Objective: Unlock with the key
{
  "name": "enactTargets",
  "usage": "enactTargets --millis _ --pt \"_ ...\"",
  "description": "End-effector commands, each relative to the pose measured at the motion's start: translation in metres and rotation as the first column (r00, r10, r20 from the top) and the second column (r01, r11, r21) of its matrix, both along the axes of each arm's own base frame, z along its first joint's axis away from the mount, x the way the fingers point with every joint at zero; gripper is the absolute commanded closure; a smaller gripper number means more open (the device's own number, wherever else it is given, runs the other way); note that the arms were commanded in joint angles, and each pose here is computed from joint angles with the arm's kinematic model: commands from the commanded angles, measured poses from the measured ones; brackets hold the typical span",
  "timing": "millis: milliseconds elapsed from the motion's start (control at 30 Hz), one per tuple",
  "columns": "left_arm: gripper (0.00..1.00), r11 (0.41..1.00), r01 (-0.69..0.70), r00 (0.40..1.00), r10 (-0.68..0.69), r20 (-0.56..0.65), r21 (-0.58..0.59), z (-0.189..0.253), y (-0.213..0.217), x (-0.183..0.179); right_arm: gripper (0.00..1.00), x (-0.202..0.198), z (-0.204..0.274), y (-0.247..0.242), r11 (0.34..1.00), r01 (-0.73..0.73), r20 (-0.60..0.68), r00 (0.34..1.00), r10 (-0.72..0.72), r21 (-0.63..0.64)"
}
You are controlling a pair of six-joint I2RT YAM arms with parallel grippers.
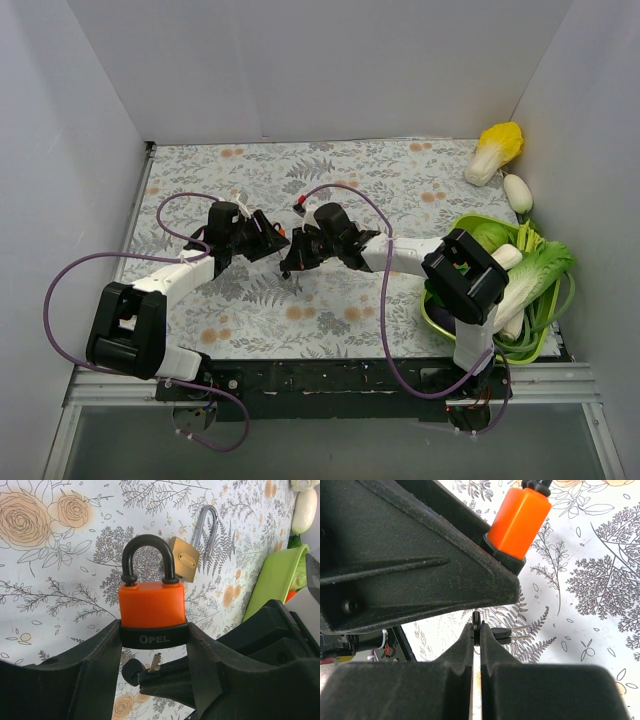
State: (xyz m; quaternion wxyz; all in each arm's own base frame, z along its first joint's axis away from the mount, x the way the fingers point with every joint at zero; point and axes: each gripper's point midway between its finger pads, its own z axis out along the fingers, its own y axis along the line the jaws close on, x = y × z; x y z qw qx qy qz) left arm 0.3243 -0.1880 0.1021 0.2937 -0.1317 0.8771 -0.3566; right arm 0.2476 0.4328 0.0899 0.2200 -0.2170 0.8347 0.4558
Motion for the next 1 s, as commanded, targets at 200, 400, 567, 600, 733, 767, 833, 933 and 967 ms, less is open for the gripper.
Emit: enactTargets --millis 200,400,567,600,733,767,833,933,967 --pt "1.0 1.0 0.01 0.995 -0.008 0.104 -0.018 0.031 -0.003 0.009 0.99 0.012 0.03 0.007 0.999 0.0 0.085 0.996 -0.004 0.041" --pt "1.0 1.0 0.017 0.995 -0.015 0.101 -0.02 0.03 -0.004 0.008 0.99 0.016 0.032 0.01 0.999 0.002 0.092 0.996 -0.006 0.045" --pt "1.0 1.0 0.017 0.995 -0.015 0.101 -0.02 0.03 -0.004 0.008 0.99 0.02 0.034 0.011 0.999 0.0 0.094 0.996 -0.005 0.05" --pt "1.0 1.0 0.017 0.995 -0.015 0.101 -0.019 0.03 -0.004 0.007 0.99 0.021 0.033 0.011 0.999 0.002 0.091 0.996 -0.007 0.048" --pt "1.0 1.0 0.016 0.995 -0.014 0.1 -0.021 0.03 -0.004 0.007 0.99 0.023 0.03 0.01 0.999 0.002 0.079 0.997 -0.006 0.049" --pt "1.0 1.0 0.017 0.995 -0.015 0.101 -0.022 0.03 -0.004 0.007 0.99 0.023 0.029 0.01 0.999 0.003 0.079 0.997 -0.007 0.048" --pt "1.0 1.0 0.017 0.995 -0.015 0.099 -0.022 0.03 -0.004 0.007 0.99 0.022 0.027 0.009 0.999 0.001 0.074 0.997 -0.005 0.046" --pt "1.0 1.0 0.019 0.995 -0.016 0.101 -0.023 0.03 -0.005 0.008 0.99 0.02 0.025 0.007 0.999 0.002 0.07 0.998 -0.004 0.042" --pt "1.0 1.0 0.018 0.995 -0.016 0.098 -0.022 0.029 -0.005 0.007 0.99 0.019 0.025 0.007 0.999 0.0 0.067 0.998 -0.003 0.043"
